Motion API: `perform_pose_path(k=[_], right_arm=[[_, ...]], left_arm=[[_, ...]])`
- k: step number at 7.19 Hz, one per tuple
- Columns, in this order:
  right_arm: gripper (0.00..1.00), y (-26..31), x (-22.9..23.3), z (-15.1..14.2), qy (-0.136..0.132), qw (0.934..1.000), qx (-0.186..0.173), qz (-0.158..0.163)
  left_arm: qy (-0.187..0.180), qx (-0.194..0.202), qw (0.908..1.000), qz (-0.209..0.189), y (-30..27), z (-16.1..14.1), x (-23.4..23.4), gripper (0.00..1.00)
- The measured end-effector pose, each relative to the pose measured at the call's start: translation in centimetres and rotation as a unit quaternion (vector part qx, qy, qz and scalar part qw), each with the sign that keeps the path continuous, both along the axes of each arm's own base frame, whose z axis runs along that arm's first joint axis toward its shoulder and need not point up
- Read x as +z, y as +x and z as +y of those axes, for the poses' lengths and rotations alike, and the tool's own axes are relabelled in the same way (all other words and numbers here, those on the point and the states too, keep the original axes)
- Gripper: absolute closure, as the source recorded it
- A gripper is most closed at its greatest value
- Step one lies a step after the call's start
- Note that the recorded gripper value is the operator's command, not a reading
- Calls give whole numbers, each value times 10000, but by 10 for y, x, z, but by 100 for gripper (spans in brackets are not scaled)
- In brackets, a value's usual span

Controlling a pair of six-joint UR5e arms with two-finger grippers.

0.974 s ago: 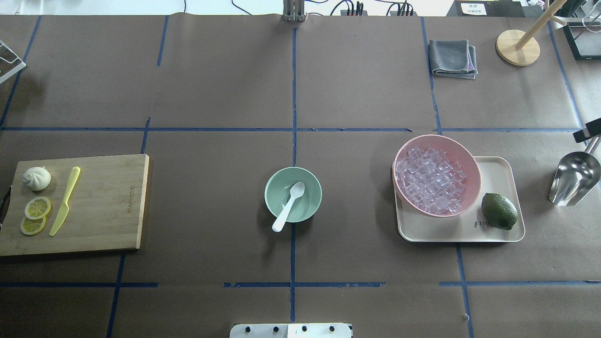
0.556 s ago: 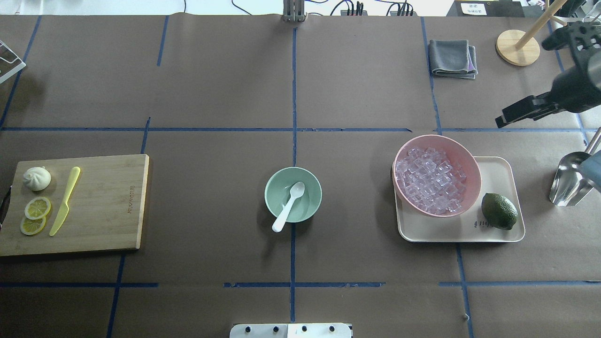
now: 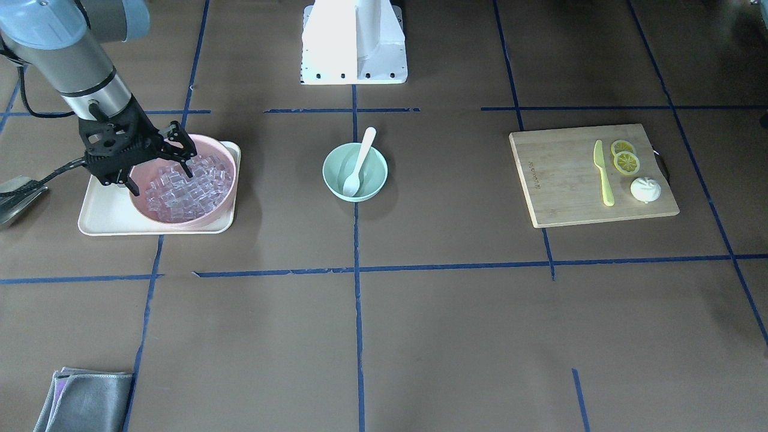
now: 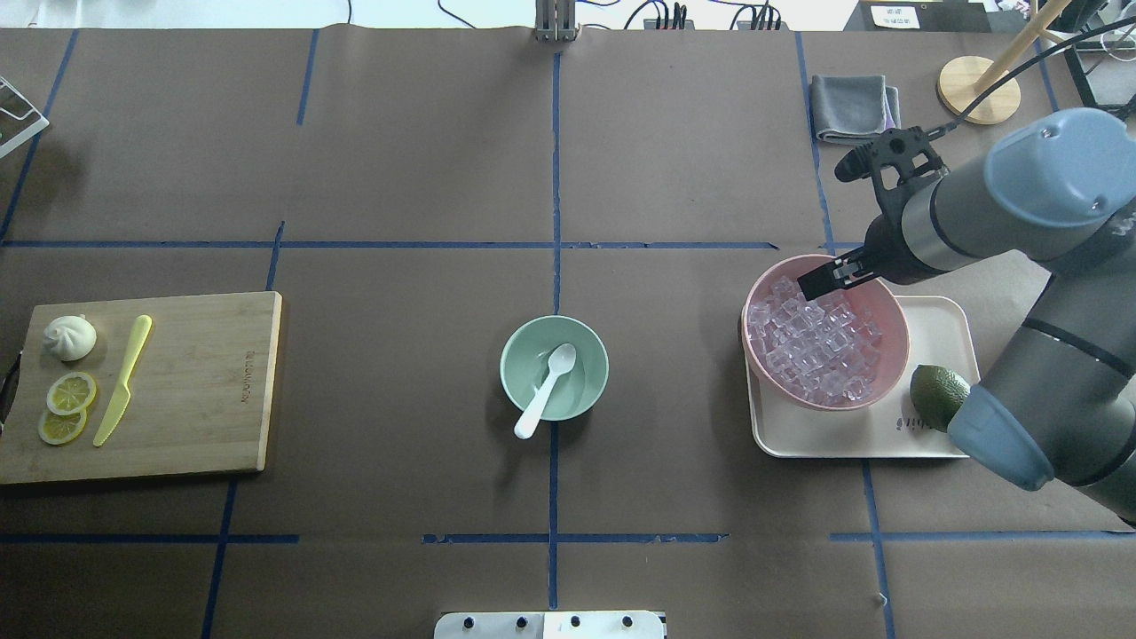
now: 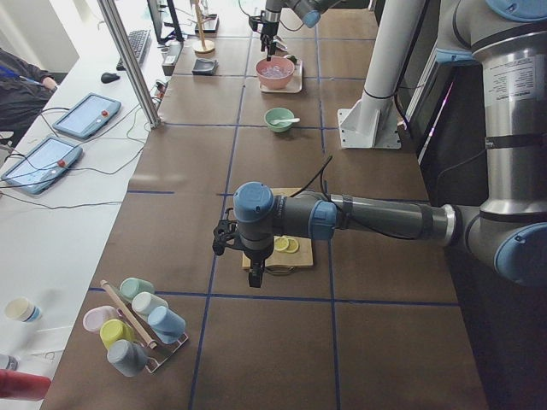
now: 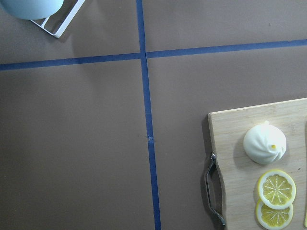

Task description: Put spoon and ice into bowl

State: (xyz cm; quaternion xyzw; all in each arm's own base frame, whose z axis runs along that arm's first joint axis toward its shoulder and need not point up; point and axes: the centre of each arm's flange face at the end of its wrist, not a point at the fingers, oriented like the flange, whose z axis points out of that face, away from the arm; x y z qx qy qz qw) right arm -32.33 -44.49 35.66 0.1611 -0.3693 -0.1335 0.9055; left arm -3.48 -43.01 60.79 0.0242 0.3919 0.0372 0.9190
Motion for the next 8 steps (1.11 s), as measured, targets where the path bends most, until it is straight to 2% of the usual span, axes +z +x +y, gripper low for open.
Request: perform_pose_path(k=[2,4,8], right_arm=[[13,-18,24,13,-63,9996,-159,213],[25,-26,29,20,-105,9993,-280,234],[55,-33,36,30,-193,9985,-419,300]], left_arm=[[3,4,10000,3,0,3,-1,0],[10,5,10000,4,0,5,-1,0],[15,5,10000,8,0,4,-2,0]])
